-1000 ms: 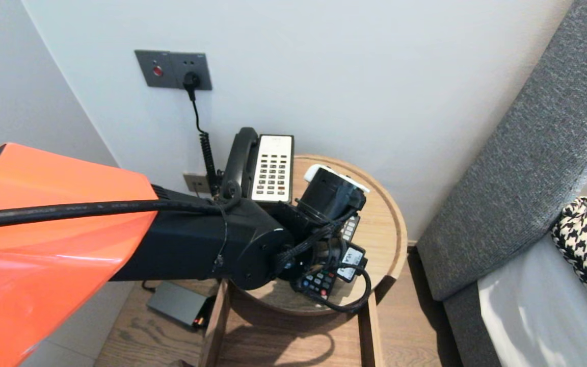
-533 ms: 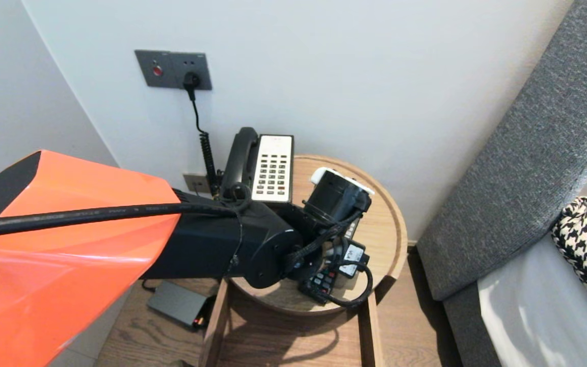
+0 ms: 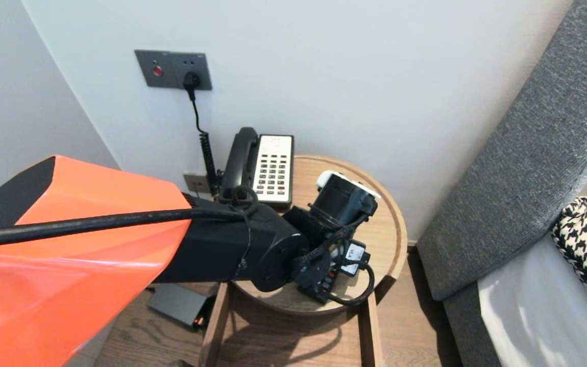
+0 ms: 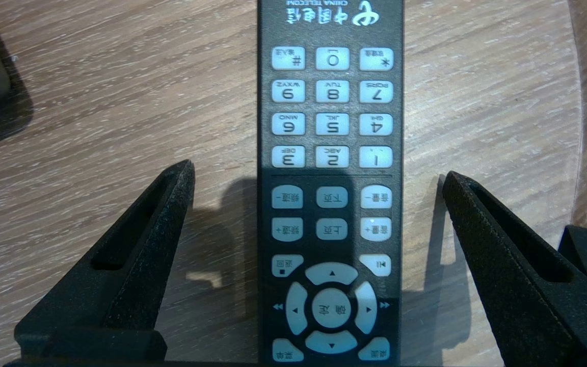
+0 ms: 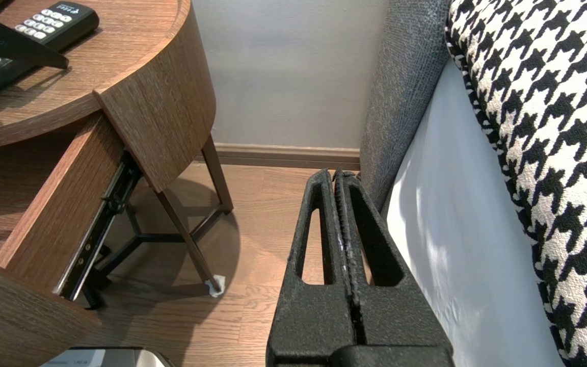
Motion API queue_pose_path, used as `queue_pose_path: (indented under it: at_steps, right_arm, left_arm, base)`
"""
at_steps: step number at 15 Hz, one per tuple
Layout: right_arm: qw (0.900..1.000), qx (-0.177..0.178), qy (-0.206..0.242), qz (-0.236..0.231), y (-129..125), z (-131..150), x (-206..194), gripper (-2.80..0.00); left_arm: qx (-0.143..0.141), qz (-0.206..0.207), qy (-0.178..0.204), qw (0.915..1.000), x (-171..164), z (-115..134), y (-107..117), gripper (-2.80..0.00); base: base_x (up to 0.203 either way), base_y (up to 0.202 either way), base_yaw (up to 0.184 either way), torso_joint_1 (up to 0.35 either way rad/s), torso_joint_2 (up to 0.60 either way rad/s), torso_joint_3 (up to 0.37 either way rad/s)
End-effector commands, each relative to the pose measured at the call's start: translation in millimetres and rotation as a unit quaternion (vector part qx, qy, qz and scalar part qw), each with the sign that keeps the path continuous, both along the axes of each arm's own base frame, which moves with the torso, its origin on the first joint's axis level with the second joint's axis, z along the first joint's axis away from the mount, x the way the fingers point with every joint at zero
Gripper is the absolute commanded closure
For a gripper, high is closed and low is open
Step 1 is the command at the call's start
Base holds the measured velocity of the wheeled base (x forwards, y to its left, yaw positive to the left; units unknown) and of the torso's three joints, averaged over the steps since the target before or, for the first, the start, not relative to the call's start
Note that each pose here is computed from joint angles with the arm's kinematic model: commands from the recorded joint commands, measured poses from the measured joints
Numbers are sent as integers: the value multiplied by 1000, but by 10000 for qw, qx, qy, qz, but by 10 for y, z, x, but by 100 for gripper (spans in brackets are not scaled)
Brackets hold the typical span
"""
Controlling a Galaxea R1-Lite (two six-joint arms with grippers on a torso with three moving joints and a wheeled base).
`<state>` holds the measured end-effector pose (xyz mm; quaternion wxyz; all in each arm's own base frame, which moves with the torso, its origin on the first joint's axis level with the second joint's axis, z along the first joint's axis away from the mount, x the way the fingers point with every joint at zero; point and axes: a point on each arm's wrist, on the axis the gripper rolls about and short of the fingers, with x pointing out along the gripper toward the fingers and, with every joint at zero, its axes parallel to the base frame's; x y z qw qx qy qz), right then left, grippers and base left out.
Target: Put the remote controls on the table in the drawer one by one
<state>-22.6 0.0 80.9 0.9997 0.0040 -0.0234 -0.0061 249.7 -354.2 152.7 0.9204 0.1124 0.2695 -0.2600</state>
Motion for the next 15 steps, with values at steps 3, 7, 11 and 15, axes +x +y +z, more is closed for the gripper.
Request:
queue_pose_path:
  at_steps: [3, 7, 11, 15]
  right_arm:
    - [9999, 5, 127, 0, 0, -68, 20, 0]
    - [9999, 3, 127, 0, 0, -67, 20, 0]
    - [9999, 6, 126, 1, 0, -67, 20, 0]
    - [9999, -1, 123, 0, 0, -67, 19, 0]
  left_arm:
    - [51, 40, -61, 10000, -39, 17, -18, -280]
    - [115, 79, -84, 9999, -65, -1, -20, -280]
    - [167, 93, -86, 9998, -88, -8, -7, -280]
    - [179, 74, -81, 9998, -128, -14, -14, 0]
  base:
    - [0, 0, 0, 0, 0, 0]
    - [0, 0, 0, 0, 0, 0]
    - [0, 0, 0, 0, 0, 0]
    - [0, 0, 0, 0, 0, 0]
